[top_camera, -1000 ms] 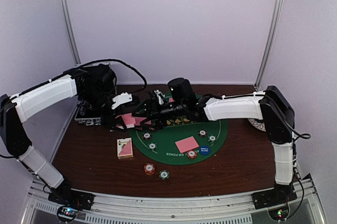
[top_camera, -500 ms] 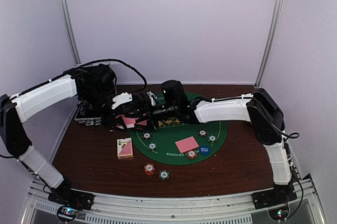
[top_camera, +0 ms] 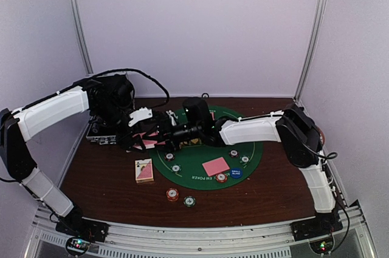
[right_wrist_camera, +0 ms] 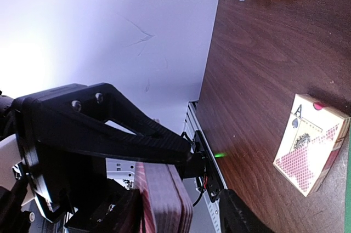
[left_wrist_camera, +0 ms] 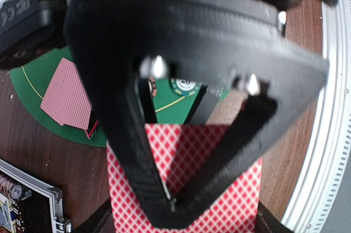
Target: Distribute texas hold em gaming equipment
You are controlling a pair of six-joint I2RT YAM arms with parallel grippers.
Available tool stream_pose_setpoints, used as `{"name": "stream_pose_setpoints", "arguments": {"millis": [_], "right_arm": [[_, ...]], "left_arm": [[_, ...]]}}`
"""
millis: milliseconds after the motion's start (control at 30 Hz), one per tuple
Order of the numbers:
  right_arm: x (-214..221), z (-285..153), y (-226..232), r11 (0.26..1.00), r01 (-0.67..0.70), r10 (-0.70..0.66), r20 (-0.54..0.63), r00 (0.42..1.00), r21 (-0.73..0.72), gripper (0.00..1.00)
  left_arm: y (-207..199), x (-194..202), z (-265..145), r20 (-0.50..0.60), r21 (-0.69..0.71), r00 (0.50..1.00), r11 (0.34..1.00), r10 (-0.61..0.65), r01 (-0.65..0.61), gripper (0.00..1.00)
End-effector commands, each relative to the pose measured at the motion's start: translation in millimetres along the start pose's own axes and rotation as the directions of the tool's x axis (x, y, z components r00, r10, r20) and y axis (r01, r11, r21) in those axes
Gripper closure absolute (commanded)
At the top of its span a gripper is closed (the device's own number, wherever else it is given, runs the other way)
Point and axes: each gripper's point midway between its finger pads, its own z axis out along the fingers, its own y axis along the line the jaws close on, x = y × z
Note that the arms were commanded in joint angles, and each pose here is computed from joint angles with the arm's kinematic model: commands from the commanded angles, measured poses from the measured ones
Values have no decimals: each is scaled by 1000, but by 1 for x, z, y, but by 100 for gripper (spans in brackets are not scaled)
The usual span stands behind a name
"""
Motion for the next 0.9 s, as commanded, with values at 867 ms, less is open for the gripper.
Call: {"name": "stream_pose_setpoints", "arguments": {"millis": [867], "right_arm": [[5,-49,38,999,10,-10,-8,1000,-43,84]], "left_arm": [[3,-7,-6,33,-16,999,1000,6,-6,95]]}}
